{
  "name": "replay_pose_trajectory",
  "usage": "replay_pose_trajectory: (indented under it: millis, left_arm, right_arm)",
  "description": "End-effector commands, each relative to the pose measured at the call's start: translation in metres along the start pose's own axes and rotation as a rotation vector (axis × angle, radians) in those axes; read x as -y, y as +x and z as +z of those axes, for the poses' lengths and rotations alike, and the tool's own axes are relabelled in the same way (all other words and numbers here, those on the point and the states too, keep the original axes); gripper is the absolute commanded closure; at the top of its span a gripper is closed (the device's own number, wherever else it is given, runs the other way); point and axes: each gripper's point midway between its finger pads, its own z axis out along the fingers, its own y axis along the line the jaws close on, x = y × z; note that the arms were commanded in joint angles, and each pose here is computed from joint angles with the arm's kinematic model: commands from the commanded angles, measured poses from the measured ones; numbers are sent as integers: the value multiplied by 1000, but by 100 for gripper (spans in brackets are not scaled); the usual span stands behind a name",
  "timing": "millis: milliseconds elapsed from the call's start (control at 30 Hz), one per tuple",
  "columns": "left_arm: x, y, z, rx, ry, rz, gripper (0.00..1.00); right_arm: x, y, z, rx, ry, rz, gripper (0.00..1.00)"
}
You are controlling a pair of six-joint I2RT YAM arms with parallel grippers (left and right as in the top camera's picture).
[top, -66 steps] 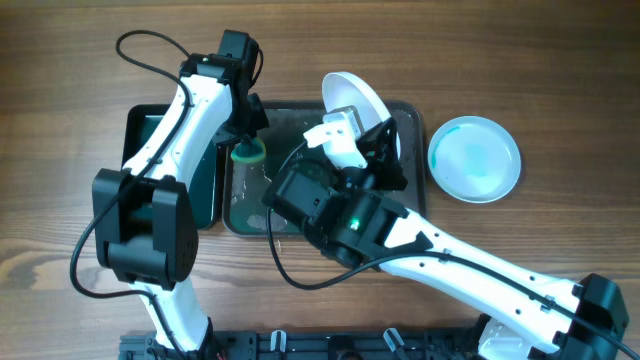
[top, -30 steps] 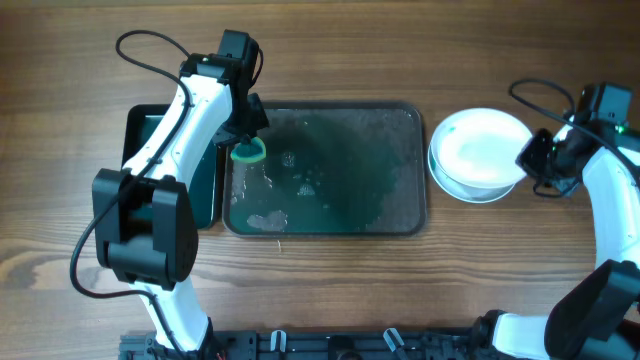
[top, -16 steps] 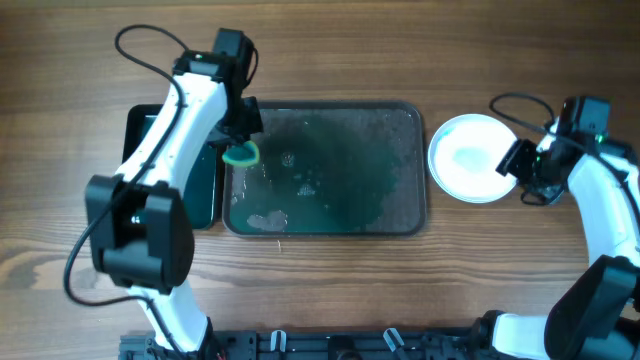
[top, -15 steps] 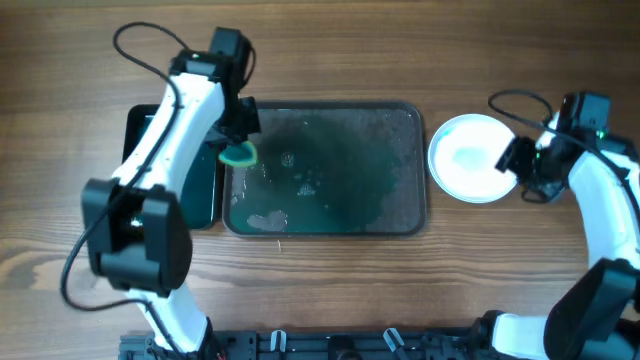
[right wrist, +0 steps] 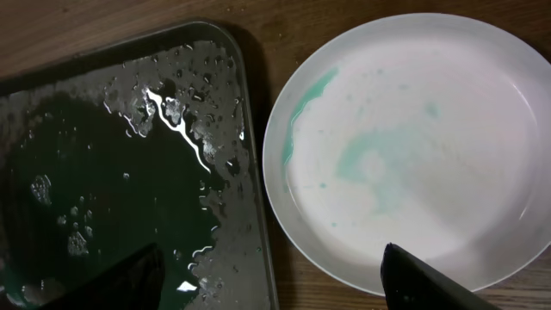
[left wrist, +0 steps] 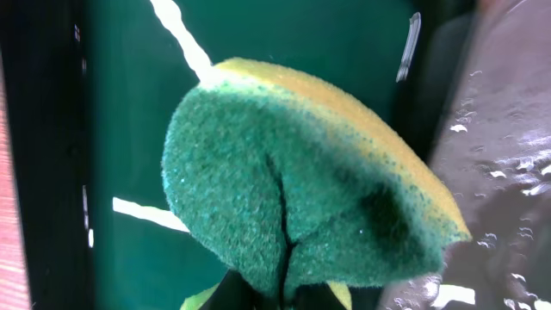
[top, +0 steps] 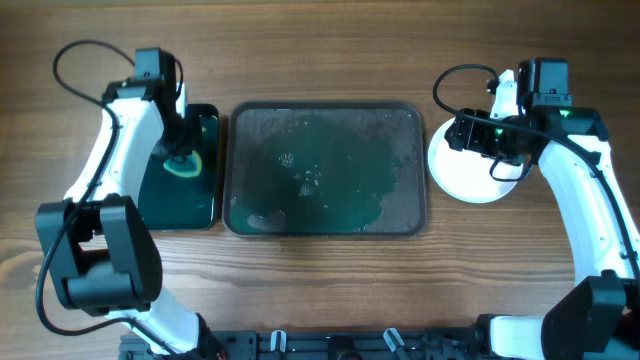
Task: Clean dirty plates on tray and stack at the side
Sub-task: 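Drop the sponge into the green tray with the left gripper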
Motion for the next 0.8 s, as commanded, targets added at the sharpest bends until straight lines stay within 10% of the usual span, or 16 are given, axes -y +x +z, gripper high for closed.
replay_pose_trajectory:
  millis: [0,400,467,533,767]
  left_arm:
    - [4,15,20,-21,21,12,87]
    - [7,5,-26,69,65,6,48]
    - [5,-6,-67,154,77,0,0]
    - [8,-10,-98,229,115,-1,0]
    - [5,-7,-152,381,144,-5,0]
  right_arm:
    - [-6,-2,-5,12,-20,-28,19]
    - [-6,4,-11,0,-17,-50,19]
    - [-8,4,-21,22,-18,-56,19]
    - [-11,3,-34,58,-23,-65,0]
    - [-33,15,-121,283,-66,-113,0]
